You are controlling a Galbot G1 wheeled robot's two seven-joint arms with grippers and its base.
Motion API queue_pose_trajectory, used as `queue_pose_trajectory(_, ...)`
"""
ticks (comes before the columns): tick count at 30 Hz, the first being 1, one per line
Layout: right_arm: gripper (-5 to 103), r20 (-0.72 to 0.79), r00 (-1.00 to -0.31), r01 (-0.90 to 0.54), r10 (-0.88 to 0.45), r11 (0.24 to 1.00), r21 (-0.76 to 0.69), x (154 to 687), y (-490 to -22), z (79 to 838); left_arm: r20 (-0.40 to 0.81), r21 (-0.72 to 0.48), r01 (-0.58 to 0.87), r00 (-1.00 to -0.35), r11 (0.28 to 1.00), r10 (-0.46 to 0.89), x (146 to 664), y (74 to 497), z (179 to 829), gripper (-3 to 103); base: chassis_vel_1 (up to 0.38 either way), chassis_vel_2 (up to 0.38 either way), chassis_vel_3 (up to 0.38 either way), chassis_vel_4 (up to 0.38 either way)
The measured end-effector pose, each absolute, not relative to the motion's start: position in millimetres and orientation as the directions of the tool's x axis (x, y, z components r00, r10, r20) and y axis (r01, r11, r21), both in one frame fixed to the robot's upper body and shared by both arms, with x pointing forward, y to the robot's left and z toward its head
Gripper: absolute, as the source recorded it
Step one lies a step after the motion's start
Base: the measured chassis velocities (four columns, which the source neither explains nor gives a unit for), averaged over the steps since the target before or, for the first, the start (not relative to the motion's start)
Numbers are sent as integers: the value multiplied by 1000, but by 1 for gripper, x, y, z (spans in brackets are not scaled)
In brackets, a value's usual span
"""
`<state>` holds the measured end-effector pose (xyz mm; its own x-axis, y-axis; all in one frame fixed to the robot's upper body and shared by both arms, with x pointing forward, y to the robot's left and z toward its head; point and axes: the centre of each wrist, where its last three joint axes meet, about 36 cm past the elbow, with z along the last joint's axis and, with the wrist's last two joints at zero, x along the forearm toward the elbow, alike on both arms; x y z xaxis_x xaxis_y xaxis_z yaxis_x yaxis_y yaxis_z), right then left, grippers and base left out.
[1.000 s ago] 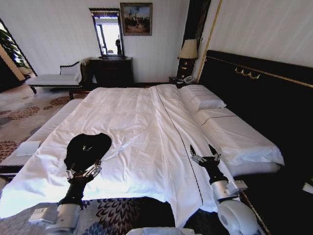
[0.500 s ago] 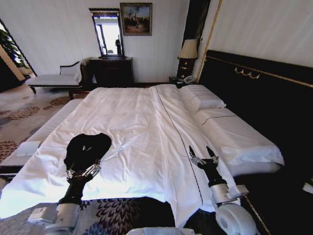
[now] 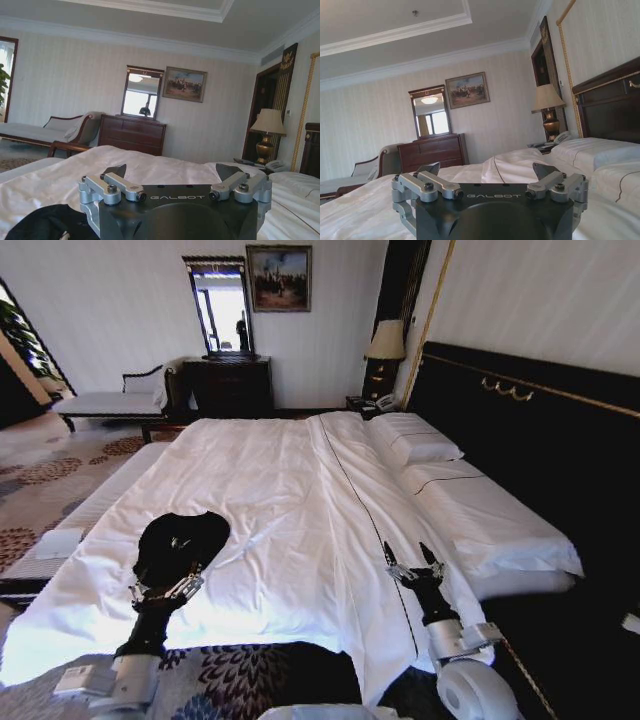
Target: Fold the clothes on the bed.
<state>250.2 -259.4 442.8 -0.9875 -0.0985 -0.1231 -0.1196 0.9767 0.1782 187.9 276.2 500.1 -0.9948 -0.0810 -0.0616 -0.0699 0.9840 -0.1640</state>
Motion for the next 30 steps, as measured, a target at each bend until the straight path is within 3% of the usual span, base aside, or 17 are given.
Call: queue_pose_trajectory(30,100,-141,-986,-116,-93,979,165,247,-254,434,-85,-153,-77,-992,985,-91,187,277,500,100,14,12,-16,-12)
